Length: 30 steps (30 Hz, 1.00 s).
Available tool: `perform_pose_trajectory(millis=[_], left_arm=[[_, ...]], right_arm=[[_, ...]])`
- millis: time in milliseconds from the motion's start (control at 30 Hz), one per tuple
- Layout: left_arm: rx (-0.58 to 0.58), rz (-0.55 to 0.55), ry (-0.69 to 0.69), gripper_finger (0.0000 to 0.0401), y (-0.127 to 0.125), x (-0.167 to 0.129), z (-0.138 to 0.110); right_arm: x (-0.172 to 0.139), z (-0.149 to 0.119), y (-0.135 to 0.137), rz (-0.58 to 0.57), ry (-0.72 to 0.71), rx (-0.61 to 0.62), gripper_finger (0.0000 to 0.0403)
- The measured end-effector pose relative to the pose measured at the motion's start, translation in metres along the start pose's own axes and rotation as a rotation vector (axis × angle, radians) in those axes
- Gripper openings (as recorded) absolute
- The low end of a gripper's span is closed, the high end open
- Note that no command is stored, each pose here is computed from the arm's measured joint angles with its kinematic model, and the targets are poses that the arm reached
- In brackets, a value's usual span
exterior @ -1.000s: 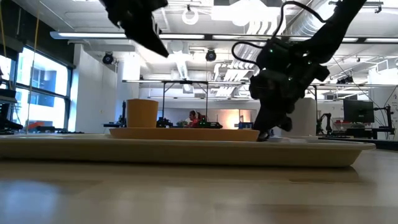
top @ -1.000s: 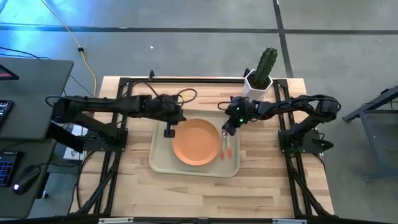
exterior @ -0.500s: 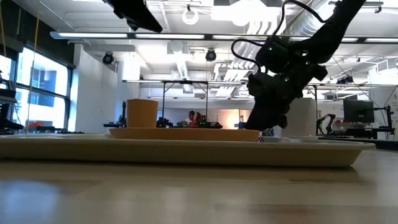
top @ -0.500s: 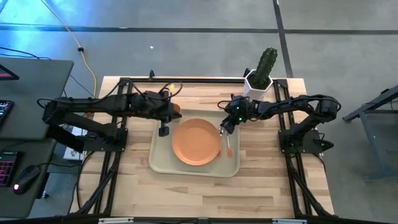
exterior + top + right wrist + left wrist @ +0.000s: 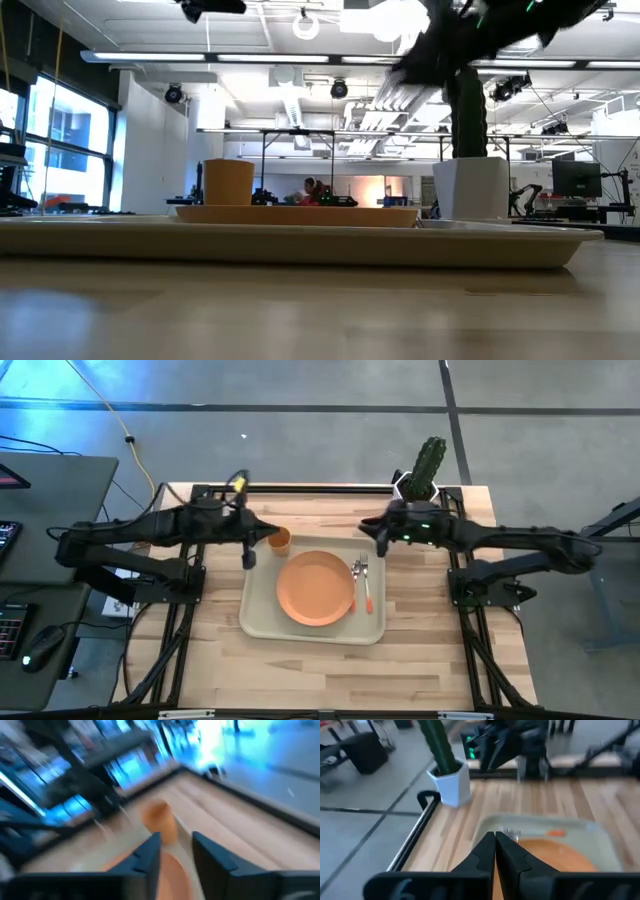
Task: Pick and place plate/cup/fork/spoon on tray
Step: Return to Home Position
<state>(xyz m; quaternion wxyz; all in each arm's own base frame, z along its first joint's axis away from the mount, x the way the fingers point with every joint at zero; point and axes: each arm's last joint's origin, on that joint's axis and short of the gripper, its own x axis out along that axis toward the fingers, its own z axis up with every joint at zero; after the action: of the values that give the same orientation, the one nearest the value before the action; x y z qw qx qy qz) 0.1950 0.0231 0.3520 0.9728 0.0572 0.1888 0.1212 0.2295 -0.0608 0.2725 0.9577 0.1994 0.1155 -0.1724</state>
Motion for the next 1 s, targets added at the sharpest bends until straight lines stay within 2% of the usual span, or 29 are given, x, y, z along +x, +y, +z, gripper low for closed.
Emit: perform_pose_trajectory(millis=[67,133,233,333,467,533,633,733,833,1000], left_arm=[[-0.063,0.003,-0.069,0.0003,0.001,-0.003,-0.010],[-0.122,-0.032,-0.158,0.0001,-0.003,-0.005,-0.025],[-0.177,-0.072,-0.267,0.0001,-0.009,-0.005,-0.050],[-0.201,-0.067,-0.338,0.0000,-0.008,-0.016,-0.061],[-0.160,0.029,-0.392,0.0000,0.000,-0.038,-0.065],[-0.153,0.071,-0.425,0.0000,0.004,-0.049,-0.066],[-0.158,0.086,-0.411,0.0000,0.005,-0.054,-0.080],[-0.190,0.070,-0.362,0.0000,0.000,-0.044,-0.105],[-0.213,0.056,-0.353,0.0000,-0.004,-0.032,-0.126],[-0.242,0.052,-0.383,0.0000,-0.006,-0.030,-0.142]], right_arm=[[-0.019,0.012,0.017,0.049,-0.079,-0.007,0.0065],[-0.033,0.019,0.036,0.100,-0.120,-0.071,0.0019],[-0.048,0.022,0.057,0.077,-0.091,-0.177,0.0017],[-0.067,0.028,0.064,0.069,-0.078,-0.262,0.0006],[-0.103,0.032,0.055,0.107,-0.133,-0.291,0.0004],[-0.118,0.027,0.045,0.109,-0.173,-0.294,0.0001],[-0.133,0.011,0.028,0.130,-0.256,-0.278,0.0001],[-0.133,-0.011,0.016,0.171,-0.335,-0.291,0.0001],[-0.123,-0.040,0.004,0.163,-0.296,-0.310,0.0001],[-0.120,-0.064,-0.007,0.163,-0.289,-0.325,0.0000]])
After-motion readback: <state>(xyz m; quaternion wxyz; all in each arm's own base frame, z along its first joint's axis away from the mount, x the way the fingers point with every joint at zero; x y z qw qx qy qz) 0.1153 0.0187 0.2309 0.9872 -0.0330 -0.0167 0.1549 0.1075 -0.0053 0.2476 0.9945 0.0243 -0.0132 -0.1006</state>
